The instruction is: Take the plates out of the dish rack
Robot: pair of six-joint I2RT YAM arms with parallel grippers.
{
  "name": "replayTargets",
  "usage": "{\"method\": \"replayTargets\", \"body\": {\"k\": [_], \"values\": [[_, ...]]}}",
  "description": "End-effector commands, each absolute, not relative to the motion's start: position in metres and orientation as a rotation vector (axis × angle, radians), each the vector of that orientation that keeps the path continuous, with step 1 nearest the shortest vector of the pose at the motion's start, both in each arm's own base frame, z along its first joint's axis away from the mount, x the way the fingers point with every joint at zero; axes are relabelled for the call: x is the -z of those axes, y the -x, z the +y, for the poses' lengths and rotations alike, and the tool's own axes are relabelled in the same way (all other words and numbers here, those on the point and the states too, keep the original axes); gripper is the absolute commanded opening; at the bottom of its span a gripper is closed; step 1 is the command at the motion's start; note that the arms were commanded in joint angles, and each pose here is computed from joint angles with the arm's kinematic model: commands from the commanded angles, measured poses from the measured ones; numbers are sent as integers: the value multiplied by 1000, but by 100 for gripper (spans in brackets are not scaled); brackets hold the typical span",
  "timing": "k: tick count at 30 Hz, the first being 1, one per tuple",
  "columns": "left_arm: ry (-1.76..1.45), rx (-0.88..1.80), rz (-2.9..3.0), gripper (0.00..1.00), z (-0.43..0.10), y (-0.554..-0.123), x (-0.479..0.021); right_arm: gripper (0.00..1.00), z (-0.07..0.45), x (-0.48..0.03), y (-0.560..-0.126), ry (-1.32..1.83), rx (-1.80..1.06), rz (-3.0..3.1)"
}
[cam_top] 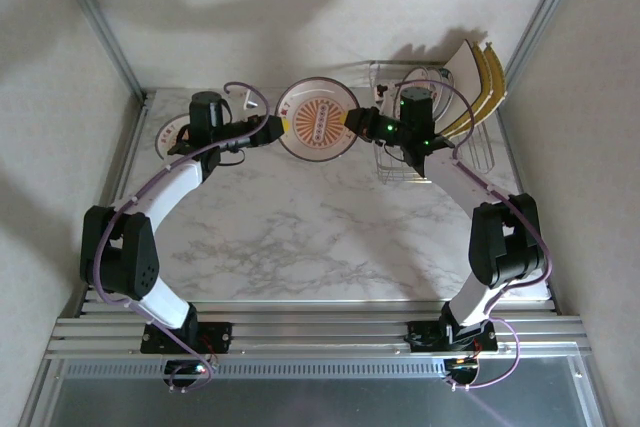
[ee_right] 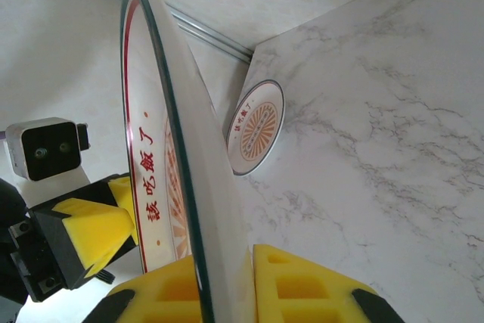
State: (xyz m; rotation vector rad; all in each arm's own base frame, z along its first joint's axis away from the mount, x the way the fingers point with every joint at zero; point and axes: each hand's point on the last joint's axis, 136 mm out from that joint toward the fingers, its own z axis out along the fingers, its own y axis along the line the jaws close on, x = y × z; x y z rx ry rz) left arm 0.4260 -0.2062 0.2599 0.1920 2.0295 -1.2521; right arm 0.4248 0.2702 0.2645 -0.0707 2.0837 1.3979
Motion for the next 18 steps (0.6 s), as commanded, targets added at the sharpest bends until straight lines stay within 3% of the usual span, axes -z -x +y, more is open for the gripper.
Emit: {"method": "replayTargets", "body": {"k": [1, 7, 13, 16, 17, 18], "values": [[-242, 1298, 2013, 33, -218, -422, -263, 0, 290, -295, -419, 197, -1455, 1985], [-233, 1306, 2017, 25, -218, -423, -260, 0, 294, -296, -416, 209, -1468, 1984], [-232, 1304, 2017, 0, -219, -423, -261, 0, 295, -292, -416, 208, -1468, 1992], [-225, 1298, 2021, 0, -217, -424, -260, 0, 295, -290, -417, 202, -1462, 2003], [-225, 1294, 2017, 0, -217, -424, -261, 9, 295, -289, -417, 203, -1460, 2007], [-223, 1293, 2015, 0, -217, -424, -262, 26, 295, -287, -418, 201, -1453, 2013]]}}
